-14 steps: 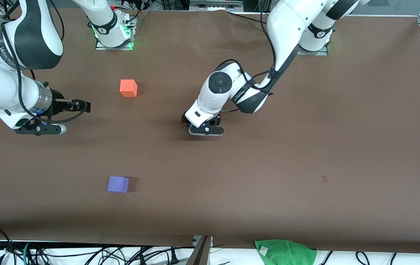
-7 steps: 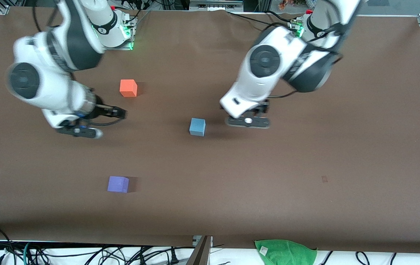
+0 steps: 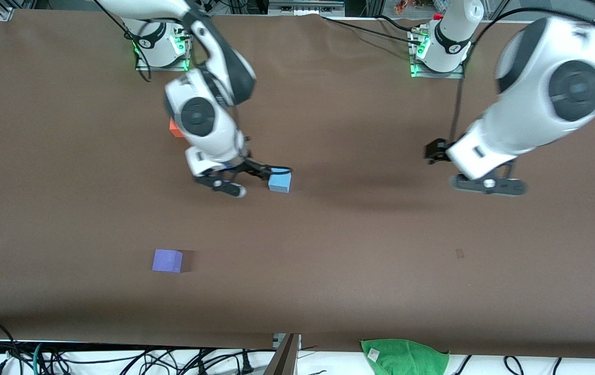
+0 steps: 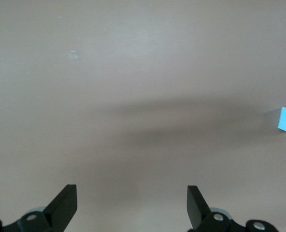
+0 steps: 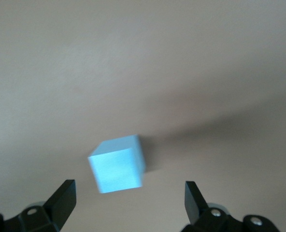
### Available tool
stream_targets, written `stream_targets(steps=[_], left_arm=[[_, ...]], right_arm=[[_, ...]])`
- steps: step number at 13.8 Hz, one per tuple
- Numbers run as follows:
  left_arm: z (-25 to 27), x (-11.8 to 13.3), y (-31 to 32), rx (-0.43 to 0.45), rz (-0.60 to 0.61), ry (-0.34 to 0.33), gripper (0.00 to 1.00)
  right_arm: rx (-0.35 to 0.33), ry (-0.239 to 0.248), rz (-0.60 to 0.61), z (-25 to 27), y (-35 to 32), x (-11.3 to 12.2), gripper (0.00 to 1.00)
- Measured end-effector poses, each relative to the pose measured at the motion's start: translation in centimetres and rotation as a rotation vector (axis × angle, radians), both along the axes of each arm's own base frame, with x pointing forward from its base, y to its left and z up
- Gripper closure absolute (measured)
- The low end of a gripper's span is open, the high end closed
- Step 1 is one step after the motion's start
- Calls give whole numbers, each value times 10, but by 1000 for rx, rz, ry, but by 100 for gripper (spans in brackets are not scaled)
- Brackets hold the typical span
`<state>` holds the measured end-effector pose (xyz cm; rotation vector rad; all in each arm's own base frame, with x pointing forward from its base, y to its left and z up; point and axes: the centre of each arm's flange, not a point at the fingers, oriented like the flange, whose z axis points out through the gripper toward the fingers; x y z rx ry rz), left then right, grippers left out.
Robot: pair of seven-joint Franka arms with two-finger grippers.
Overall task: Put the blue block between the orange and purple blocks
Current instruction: 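Grasp the blue cube with the right gripper while the left gripper withdraws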
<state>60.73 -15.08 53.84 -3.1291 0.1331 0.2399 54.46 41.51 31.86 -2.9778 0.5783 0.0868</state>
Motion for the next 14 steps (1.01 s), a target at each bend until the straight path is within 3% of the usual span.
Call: stream_targets(steps=[3, 5, 11, 14], left_arm=[[11, -5, 17, 98, -24, -22, 0], [11, -4, 20, 116, -55, -24, 0], [12, 7, 58, 108, -6, -33, 0], [25, 8, 78, 34, 47, -41, 0]], right_arm=[[-17, -8, 31, -44, 49, -31, 0], [-39, -5, 51, -59, 54, -37, 0], [-64, -26, 75, -82, 46, -33, 0], [-56, -37, 76, -94, 48, -33, 0]])
